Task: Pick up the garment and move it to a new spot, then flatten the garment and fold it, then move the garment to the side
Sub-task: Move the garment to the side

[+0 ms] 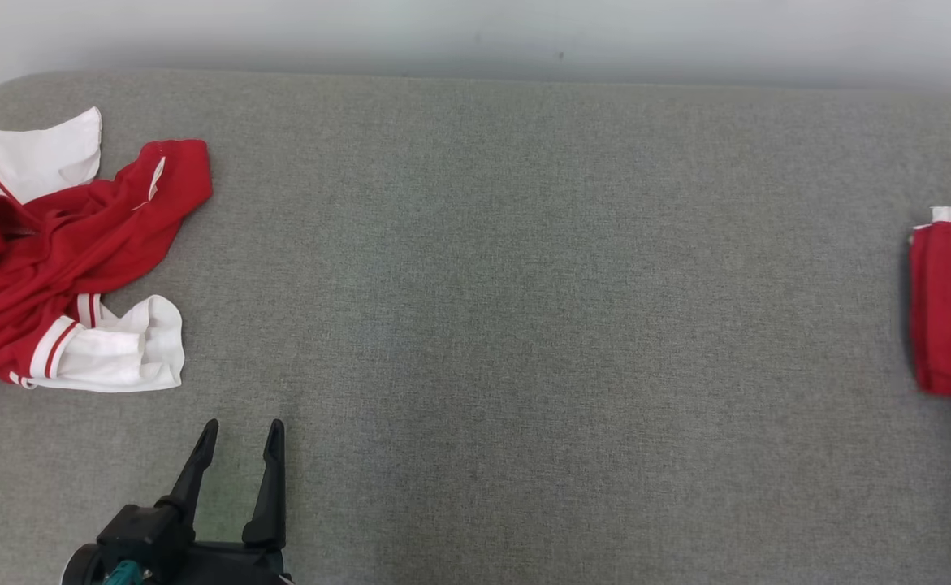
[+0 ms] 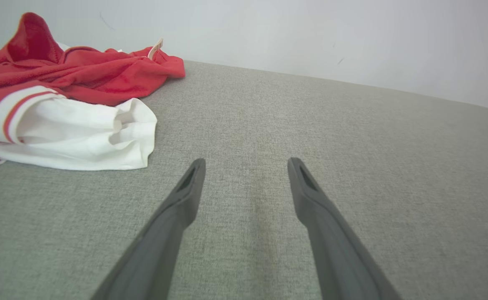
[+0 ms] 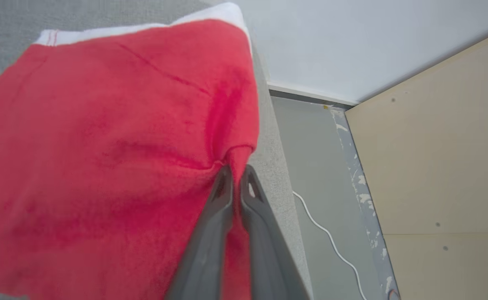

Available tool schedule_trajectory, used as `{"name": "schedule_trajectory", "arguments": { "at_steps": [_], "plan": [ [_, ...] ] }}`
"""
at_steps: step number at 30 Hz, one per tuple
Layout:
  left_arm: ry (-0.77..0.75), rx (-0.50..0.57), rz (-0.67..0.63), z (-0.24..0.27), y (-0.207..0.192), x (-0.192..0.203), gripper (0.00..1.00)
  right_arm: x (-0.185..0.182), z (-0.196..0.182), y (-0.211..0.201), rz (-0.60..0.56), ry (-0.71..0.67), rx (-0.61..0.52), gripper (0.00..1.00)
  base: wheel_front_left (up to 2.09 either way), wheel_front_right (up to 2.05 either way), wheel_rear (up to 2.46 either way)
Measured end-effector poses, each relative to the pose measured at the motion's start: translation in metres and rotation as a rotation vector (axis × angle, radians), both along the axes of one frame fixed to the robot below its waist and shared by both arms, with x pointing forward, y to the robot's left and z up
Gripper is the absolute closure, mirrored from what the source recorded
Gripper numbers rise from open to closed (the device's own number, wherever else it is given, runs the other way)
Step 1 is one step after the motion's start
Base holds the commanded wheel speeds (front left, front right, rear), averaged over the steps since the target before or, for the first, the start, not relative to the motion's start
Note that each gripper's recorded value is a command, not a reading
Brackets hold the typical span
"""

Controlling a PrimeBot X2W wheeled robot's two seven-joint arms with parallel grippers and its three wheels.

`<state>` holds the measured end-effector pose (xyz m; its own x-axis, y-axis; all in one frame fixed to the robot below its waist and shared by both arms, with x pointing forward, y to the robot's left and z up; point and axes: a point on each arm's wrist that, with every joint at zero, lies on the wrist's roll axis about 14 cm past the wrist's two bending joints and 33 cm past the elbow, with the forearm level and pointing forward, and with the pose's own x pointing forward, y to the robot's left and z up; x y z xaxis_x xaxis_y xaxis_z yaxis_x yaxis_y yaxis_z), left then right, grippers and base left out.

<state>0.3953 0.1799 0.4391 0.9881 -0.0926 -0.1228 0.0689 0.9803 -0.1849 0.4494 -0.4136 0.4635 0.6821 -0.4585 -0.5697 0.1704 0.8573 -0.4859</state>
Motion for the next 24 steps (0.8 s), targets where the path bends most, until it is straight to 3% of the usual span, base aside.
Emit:
{"name": "schedule_trajectory", "arguments": {
  "at_steps": [2,10,18,24],
  "plan": [
    [0.001,0.003,-0.003,0.0,0.0,0.001,0.0,0.003,0.012,-0.008,0.019,-0.033,-0.049,1.0,0.0,0.0,0.0],
    [0.01,0.007,-0.006,-0.002,0.001,0.002,0.0,0.009,0.011,-0.001,0.075,-0.051,-0.071,1.0,0.0,0.0,0.0],
    [0.02,-0.003,-0.032,-0.006,-0.01,0.004,0.0,0.016,0.023,0.0,0.162,-0.093,-0.192,1.0,0.0,0.0,0.0],
    [0.015,-0.005,-0.04,-0.004,-0.013,0.007,0.0,0.014,0.016,-0.019,0.167,-0.087,-0.212,1.0,0.0,0.0,0.0]
  ]
}}
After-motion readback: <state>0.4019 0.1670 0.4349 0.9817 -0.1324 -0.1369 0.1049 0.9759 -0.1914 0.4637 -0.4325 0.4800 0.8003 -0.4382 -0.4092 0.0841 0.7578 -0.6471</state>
